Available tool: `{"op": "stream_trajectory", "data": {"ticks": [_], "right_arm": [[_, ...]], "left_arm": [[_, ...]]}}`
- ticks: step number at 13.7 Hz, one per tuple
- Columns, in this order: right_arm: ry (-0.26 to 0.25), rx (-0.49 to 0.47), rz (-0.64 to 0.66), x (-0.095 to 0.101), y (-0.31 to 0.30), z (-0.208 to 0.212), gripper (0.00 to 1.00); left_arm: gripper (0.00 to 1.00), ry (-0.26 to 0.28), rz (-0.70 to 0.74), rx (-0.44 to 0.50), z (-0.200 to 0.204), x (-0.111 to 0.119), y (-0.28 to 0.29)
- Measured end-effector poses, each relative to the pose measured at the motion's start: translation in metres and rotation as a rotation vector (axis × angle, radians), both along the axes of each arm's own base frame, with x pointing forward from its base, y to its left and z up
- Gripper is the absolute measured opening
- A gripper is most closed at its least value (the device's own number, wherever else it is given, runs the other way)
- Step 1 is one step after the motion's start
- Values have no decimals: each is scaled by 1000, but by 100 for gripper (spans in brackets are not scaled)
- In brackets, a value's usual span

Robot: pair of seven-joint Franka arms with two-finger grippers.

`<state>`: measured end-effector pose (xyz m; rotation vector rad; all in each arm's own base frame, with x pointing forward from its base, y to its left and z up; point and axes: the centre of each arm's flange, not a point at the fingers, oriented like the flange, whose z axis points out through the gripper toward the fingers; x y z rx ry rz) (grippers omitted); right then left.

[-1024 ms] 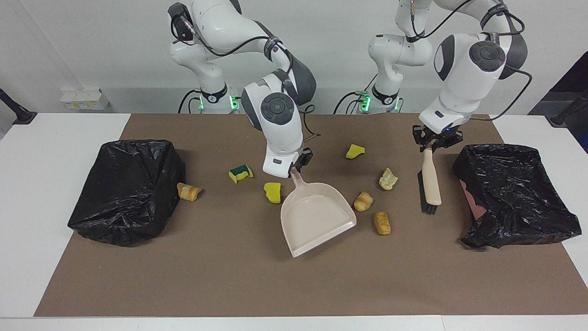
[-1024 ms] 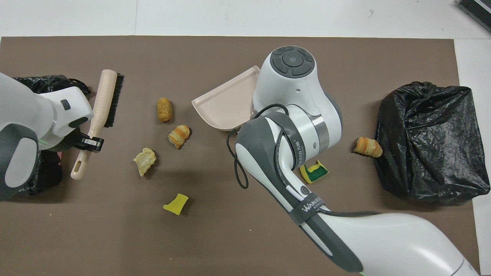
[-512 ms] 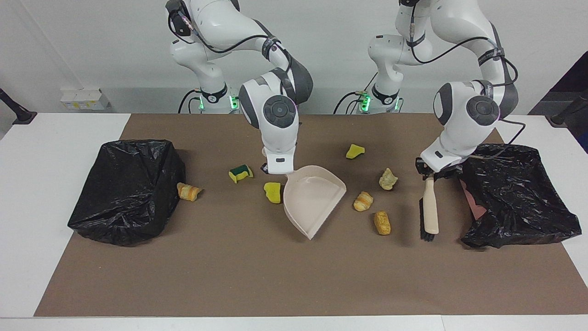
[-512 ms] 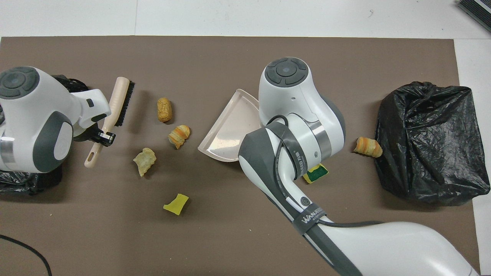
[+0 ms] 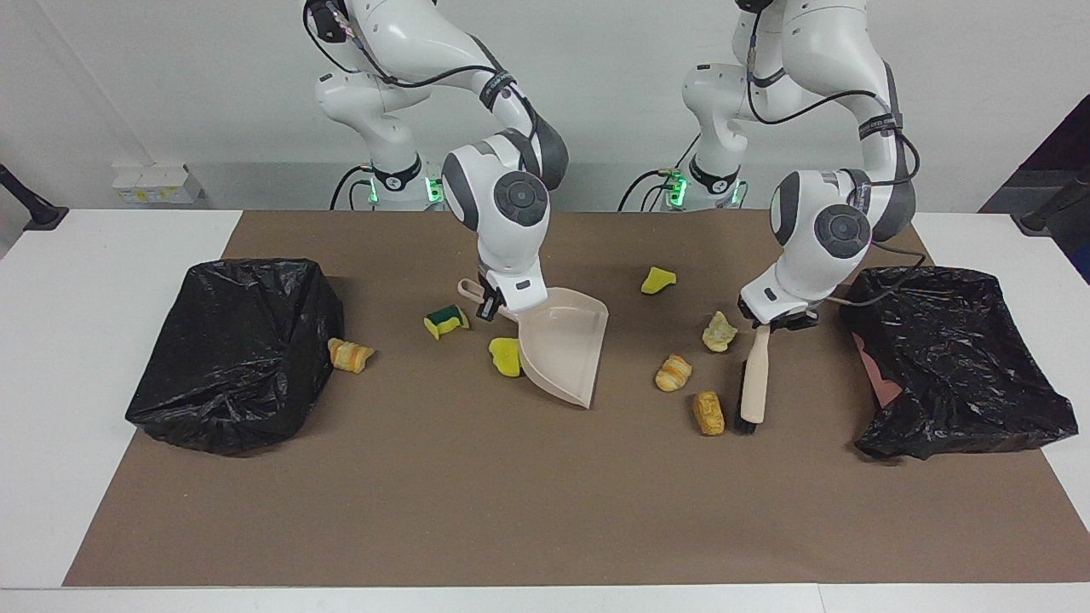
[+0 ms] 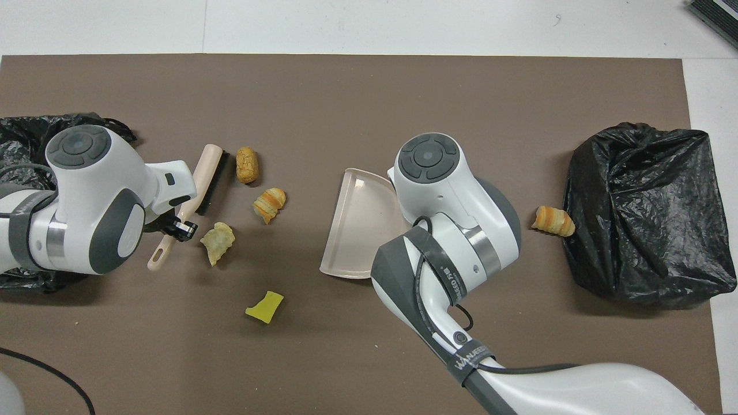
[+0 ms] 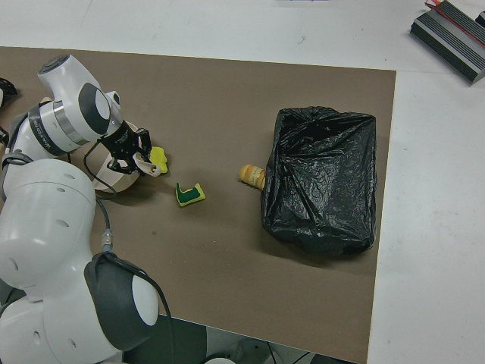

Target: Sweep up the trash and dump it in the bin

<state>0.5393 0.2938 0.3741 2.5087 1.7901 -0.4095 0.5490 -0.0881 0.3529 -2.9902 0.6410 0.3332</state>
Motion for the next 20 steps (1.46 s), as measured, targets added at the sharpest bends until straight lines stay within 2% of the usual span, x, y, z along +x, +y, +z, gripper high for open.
{"op": "stream_trajectory", "data": {"ticks": [2,6,8,10,12,15,20], "right_arm": [[-20,-2,39,-7,5,-5,32],[-6,12,146,-15,14,-6,32],[15,18,222,-16,12,-7,32],[60,10,269,-19,7,-8,32],[85,-3,265,-21,3,-8,32],[83,-15,226,-23,3,-7,32],[79,-28,178,-25,3,-7,32]], "left_arm": [[26,6,-4,-3,-4,-10,1],[26,16,-40,-9,-6,-29,-12],[26,21,-84,-18,-6,-41,-41],[26,33,-109,-30,-8,-60,-77],[26,36,-142,-28,-8,-83,-112],[26,42,-173,-48,-4,-115,-158],[26,43,-178,-69,4,-147,-205]]}}
